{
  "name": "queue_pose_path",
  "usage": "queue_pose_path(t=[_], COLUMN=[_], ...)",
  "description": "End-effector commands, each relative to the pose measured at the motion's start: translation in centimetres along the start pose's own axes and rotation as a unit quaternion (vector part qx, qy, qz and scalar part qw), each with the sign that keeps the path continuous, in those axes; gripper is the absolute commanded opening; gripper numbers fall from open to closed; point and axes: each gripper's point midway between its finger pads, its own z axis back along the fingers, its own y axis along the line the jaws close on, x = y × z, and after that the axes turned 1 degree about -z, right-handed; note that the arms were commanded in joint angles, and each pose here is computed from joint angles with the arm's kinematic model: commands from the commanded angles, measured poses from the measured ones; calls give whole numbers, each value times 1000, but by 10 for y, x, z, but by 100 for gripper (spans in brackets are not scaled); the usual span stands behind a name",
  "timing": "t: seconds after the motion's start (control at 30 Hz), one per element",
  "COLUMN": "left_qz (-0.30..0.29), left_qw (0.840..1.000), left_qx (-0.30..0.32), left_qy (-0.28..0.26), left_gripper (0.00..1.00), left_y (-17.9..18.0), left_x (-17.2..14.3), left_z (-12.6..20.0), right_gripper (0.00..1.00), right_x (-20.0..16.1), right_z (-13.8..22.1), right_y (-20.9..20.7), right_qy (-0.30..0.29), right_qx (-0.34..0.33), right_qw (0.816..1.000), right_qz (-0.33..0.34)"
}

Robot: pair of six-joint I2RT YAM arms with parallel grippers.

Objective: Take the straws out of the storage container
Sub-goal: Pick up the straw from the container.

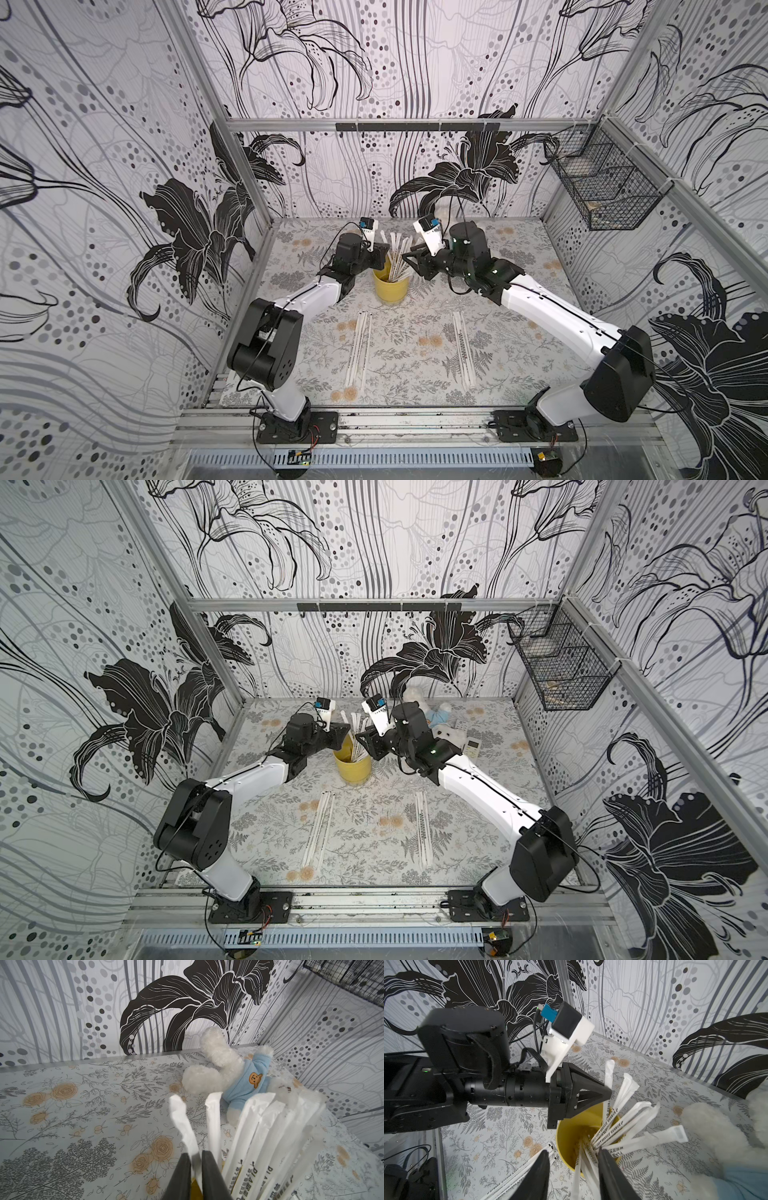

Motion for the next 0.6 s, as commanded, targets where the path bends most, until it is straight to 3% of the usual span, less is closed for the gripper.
queue_pose_path(t=[0.0,0.23,0.57], left_qz=[-6,-5,-10], left_qw=[1000,999,997], left_qx=[-13,-16,-16], left_qy=[-27,-40,-73], left_gripper=[11,2,0], left_y=[-4,-8,-23], left_x=[21,33,63], left_z=[-1,11,48], right_gripper=[42,42,42], right_x=[11,16,21], right_z=[0,4,11], right_y=[4,5,8], right_qy=[-9,-14,-21], right_qx=[3,1,5], right_qw=[1000,1000,1000], right_qz=[13,16,13])
